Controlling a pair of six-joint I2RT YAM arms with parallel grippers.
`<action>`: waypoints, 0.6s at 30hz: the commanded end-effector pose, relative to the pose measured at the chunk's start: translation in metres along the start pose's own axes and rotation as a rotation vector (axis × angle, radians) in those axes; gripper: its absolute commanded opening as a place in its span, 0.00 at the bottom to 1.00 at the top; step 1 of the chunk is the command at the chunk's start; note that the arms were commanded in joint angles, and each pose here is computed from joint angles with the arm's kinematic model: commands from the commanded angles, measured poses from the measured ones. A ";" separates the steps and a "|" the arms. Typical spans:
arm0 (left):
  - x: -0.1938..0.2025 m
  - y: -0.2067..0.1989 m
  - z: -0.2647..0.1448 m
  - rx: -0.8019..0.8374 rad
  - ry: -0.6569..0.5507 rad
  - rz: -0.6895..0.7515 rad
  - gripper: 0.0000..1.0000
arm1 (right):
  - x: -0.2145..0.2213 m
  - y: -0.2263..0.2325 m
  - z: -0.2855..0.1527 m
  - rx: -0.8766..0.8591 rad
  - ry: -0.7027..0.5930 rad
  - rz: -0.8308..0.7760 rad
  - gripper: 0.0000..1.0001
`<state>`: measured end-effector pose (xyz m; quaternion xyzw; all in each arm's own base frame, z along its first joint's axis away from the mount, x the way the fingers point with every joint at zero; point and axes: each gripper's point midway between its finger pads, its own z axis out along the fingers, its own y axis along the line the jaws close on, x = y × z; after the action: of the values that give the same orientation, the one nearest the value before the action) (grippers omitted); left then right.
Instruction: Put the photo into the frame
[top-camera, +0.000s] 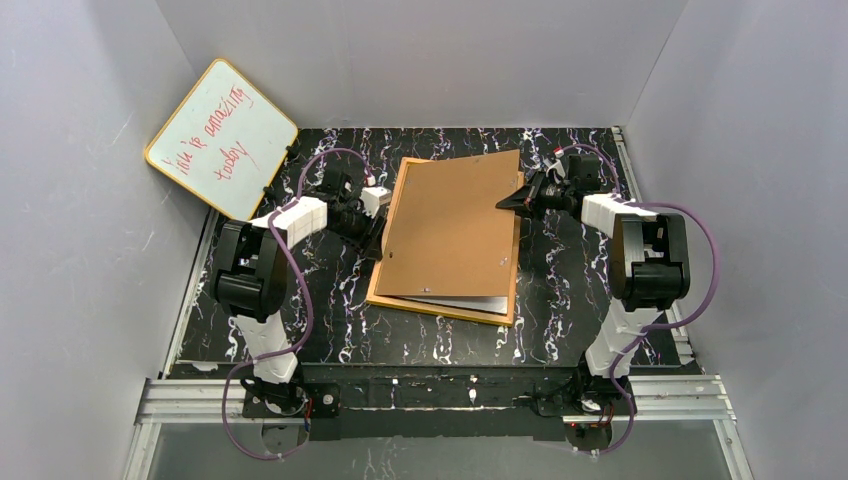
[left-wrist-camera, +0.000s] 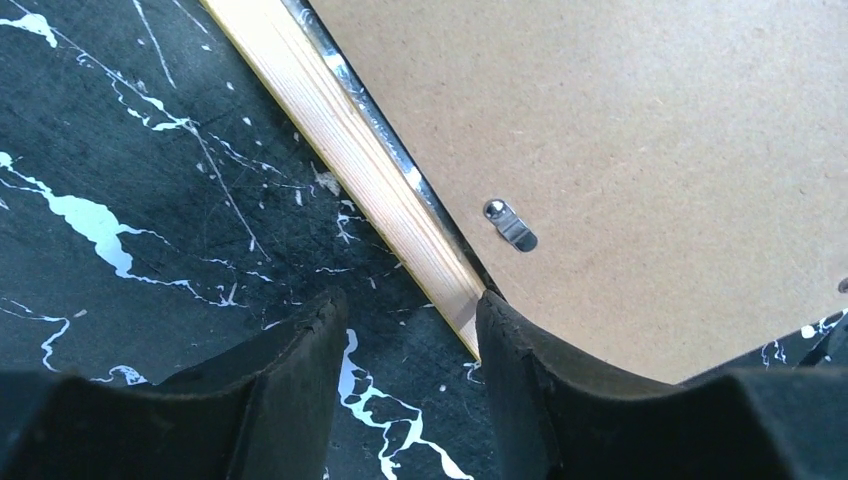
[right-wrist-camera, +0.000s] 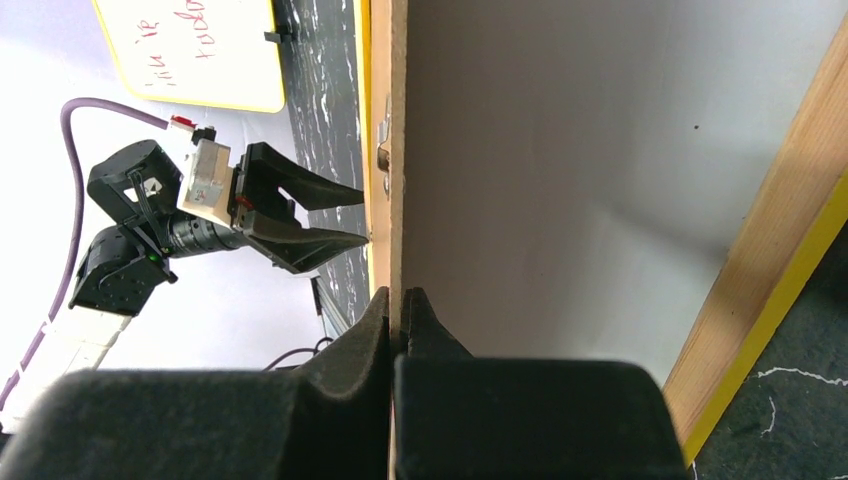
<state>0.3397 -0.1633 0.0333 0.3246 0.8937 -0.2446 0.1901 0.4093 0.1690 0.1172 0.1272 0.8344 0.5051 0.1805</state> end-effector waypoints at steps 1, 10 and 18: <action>-0.008 -0.014 -0.010 0.055 -0.011 0.025 0.48 | -0.033 -0.003 0.001 0.040 -0.118 -0.130 0.01; -0.001 -0.022 -0.010 0.099 0.011 0.033 0.47 | -0.033 -0.010 0.005 0.051 -0.110 -0.133 0.01; 0.015 -0.027 -0.005 0.082 0.069 0.090 0.48 | -0.036 -0.015 0.006 0.088 -0.129 -0.191 0.01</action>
<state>0.3231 -0.1674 0.0350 0.3517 0.8823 -0.2649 0.1662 0.4131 0.1680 0.1145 0.1168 0.8355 0.5019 0.1906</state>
